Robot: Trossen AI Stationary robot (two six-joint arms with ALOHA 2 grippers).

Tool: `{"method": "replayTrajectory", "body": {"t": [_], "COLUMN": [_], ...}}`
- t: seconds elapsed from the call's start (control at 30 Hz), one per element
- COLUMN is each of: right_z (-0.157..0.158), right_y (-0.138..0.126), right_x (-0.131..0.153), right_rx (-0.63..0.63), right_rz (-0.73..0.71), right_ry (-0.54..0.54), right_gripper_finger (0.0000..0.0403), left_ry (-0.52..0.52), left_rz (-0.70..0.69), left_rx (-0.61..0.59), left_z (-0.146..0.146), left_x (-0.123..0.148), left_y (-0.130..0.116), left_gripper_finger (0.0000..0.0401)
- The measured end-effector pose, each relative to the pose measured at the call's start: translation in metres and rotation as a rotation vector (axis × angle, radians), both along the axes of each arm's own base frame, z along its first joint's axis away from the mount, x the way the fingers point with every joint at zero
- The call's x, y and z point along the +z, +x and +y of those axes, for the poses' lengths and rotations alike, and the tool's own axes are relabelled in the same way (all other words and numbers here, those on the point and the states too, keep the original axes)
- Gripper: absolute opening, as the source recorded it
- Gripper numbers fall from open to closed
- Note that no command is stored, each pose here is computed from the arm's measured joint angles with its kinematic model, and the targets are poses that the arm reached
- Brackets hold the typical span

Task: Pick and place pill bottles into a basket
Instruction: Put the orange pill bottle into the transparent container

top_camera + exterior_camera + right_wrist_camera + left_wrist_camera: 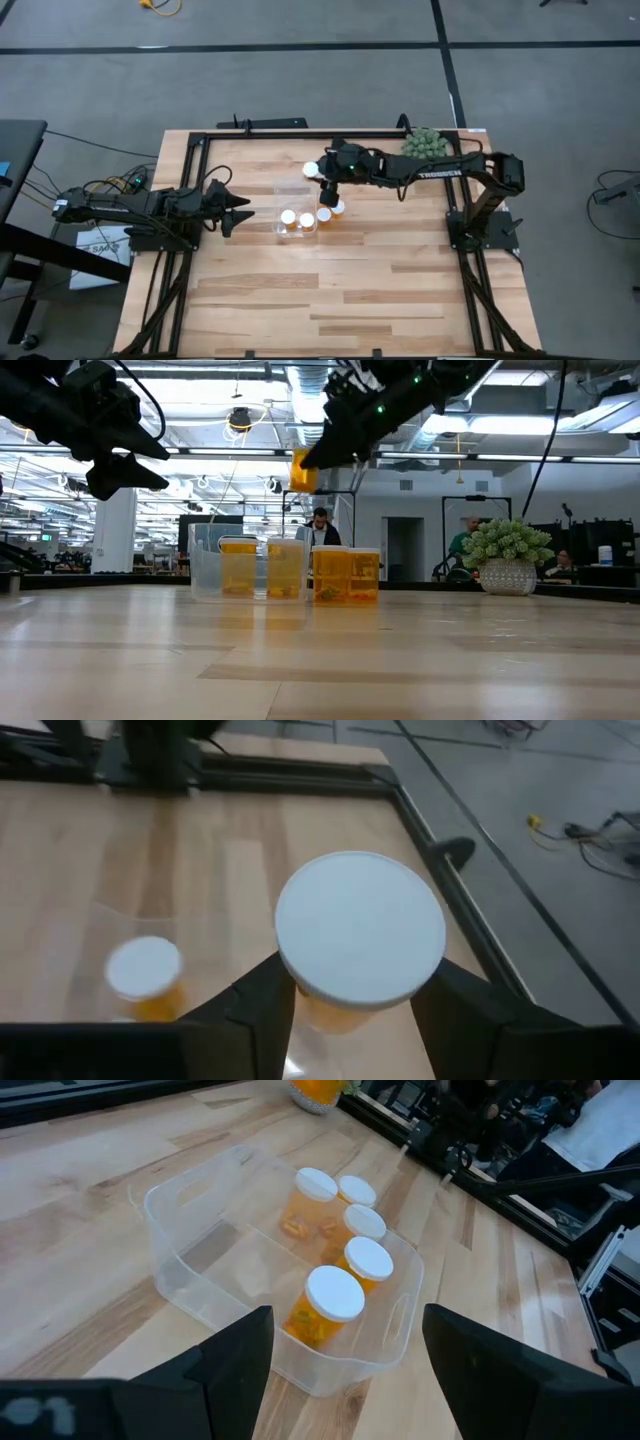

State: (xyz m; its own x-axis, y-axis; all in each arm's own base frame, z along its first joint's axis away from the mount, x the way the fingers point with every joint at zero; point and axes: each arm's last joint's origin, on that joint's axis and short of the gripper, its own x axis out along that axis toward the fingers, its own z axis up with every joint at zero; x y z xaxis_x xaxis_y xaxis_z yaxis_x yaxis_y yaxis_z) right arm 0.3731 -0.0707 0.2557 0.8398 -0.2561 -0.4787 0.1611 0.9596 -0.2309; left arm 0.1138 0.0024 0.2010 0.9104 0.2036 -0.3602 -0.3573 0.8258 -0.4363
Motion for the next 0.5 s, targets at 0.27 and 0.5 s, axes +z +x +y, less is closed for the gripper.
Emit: {"method": "replayTrajectory", "body": {"t": [0.27, 0.5], "right_z": [0.013, 0.018], "right_y": [0.009, 0.027], "right_x": [-0.01, -0.043], "right_rx": [0.026, 0.013], "right_rz": [0.002, 0.01], "right_ry": [0.067, 0.123], "right_gripper_finger": [0.0167, 0.017], "left_ry": [0.001, 0.003], "left_rz": [0.0, 0.0], "left_rx": [0.002, 0.005], "left_z": [0.0, 0.0], "left_x": [0.0, 0.0], "left_y": [0.0, 0.0], "left_gripper_finger": [0.0247, 0.0247]}}
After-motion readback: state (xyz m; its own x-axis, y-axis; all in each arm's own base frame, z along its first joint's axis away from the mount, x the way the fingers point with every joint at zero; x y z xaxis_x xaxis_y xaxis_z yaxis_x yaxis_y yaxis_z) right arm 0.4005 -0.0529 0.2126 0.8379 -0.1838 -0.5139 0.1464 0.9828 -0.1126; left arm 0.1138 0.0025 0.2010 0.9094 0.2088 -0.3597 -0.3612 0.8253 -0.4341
